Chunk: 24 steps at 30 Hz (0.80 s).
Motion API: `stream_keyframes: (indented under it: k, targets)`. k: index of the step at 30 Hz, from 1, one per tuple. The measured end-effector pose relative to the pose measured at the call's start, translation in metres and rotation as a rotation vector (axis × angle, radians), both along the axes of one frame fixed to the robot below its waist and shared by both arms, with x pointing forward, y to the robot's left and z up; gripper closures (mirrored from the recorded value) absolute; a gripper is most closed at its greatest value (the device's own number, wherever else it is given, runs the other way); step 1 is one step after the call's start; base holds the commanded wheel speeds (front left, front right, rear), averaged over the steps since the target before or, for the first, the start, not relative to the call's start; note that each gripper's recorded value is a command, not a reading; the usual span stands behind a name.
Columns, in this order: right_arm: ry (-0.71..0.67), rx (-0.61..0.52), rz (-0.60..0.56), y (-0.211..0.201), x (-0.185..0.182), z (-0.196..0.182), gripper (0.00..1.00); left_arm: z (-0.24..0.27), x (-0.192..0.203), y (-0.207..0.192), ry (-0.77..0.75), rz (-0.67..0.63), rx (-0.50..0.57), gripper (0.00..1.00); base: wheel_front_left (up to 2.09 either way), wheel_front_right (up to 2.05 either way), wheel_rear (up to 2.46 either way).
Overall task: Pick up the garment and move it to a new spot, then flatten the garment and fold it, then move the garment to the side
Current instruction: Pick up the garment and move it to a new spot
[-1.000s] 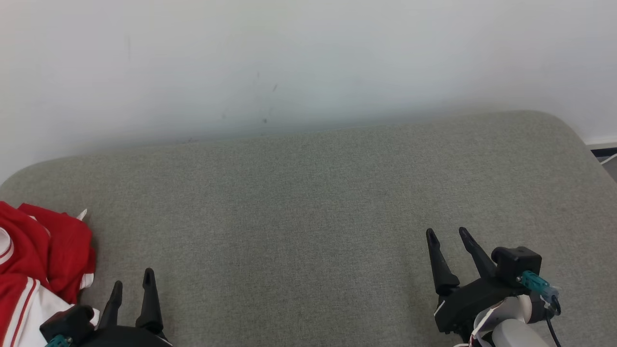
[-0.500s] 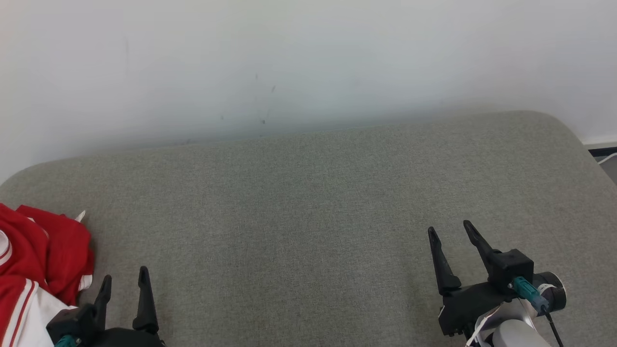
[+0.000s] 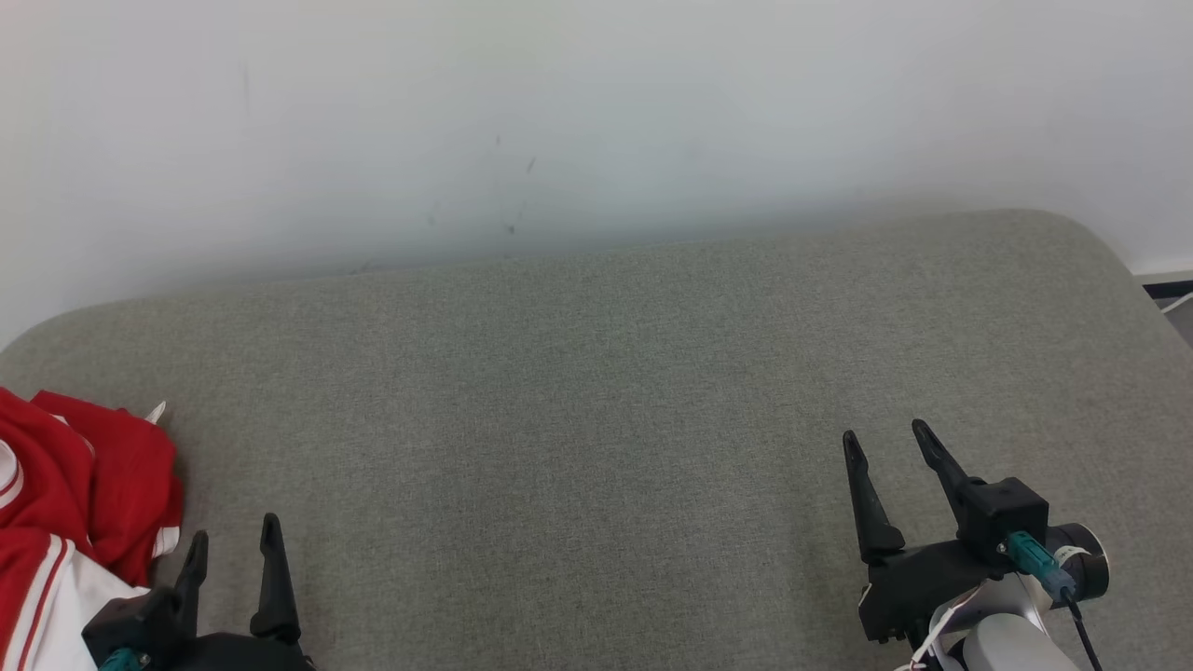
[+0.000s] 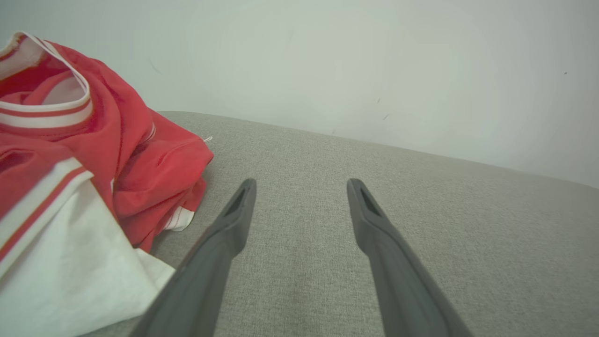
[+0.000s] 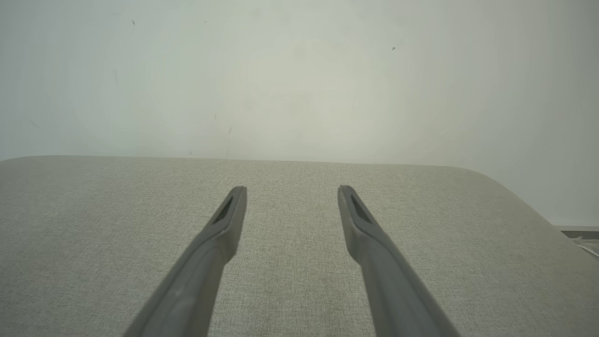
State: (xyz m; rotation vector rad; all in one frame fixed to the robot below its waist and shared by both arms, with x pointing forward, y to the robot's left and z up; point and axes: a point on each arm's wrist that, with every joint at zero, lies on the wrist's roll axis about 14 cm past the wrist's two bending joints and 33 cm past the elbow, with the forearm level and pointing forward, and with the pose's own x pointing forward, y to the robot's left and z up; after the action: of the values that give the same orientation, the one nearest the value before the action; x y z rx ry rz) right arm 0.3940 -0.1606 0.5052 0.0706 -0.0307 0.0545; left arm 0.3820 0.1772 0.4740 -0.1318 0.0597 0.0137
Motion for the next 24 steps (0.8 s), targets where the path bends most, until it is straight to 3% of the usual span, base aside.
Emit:
stream_keyframes:
  k: [12,24]
  targets:
    - [-0.005,0.001,0.007,0.003,0.004,0.001,0.0,0.006,0.0,0.004,-0.018,0.025,-0.008,0.0,0.0,0.0,0.0]
    - [0.001,0.005,0.097,0.037,0.015,-0.001,0.0,0.01,-0.02,0.045,-0.031,0.147,0.015,0.0,0.0,0.0,0.0]
